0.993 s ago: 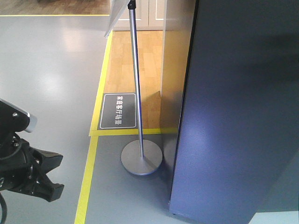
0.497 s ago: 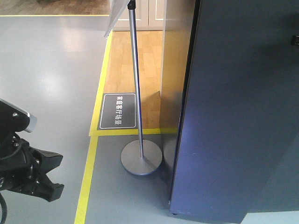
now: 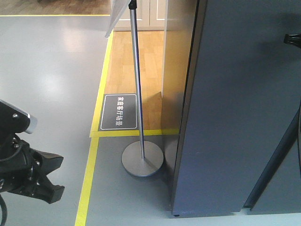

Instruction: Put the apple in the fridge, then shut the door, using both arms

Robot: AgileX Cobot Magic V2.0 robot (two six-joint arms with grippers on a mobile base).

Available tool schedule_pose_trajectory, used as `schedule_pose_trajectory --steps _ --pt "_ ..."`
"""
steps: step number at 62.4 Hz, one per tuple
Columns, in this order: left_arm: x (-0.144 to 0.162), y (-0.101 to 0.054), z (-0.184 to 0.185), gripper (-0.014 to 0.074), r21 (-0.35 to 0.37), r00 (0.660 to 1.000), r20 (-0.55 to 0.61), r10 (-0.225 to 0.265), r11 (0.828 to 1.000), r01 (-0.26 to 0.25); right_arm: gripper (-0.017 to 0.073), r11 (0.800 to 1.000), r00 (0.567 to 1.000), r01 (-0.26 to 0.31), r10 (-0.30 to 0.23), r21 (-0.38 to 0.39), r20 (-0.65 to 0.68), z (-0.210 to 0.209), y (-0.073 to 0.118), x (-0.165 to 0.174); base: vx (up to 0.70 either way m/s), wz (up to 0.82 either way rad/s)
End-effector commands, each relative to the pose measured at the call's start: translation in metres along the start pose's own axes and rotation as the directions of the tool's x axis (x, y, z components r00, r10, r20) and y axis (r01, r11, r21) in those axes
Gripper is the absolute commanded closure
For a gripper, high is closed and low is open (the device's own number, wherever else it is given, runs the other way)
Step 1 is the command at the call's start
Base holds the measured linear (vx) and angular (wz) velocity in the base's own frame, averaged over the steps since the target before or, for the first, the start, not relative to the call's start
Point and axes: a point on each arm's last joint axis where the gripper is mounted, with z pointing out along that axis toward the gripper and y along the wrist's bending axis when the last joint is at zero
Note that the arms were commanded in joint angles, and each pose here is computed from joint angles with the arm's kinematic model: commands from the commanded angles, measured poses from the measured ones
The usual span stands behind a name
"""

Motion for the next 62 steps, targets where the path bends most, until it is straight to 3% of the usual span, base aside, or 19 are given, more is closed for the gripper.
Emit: schedule_pose_trajectory --steps 1,17,25,28,45,62 --pt "-0.012 -0.001 -0.009 0.06 0.002 0.995 0.094 -0.012 1.0 0.012 0.0563 1.0 0.995 0.004 -0.004 0.007 0.104 -0.026 -0.002 -0.037 0.0 0.0" --pt "-0.012 -0.001 -0.009 0.06 0.002 0.995 0.094 -0.012 1.0 0.012 0.0563 0.998 0.994 0.03 -0.035 -0.048 -0.104 -0.054 0.009 -0.036 0.0 0.0" --pt "-0.012 -0.001 -0.009 0.06 0.002 0.996 0.094 -0.012 1.0 0.012 0.0563 0.984 0.974 0.129 -0.149 -0.124 -0.17 -0.074 0.029 -0.032 0.0 0.0" --pt "-0.013 -0.001 -0.009 0.06 0.002 0.995 0.095 -0.012 1.0 0.012 0.0563 0.978 0.969 0.143 -0.17 -0.149 -0.18 -0.081 0.036 -0.029 0.0 0.0" --pt "-0.013 -0.001 -0.009 0.06 0.002 0.995 0.095 -0.012 1.0 0.012 0.0563 0.959 0.955 0.125 -0.186 -0.254 -0.23 -0.132 0.069 0.006 0.0 0.0" --pt "-0.012 -0.001 -0.009 0.06 0.002 0.995 0.095 -0.012 1.0 0.012 0.0563 0.942 0.92 0.092 -0.205 -0.323 -0.334 -0.203 0.072 0.046 0.0 0.0"
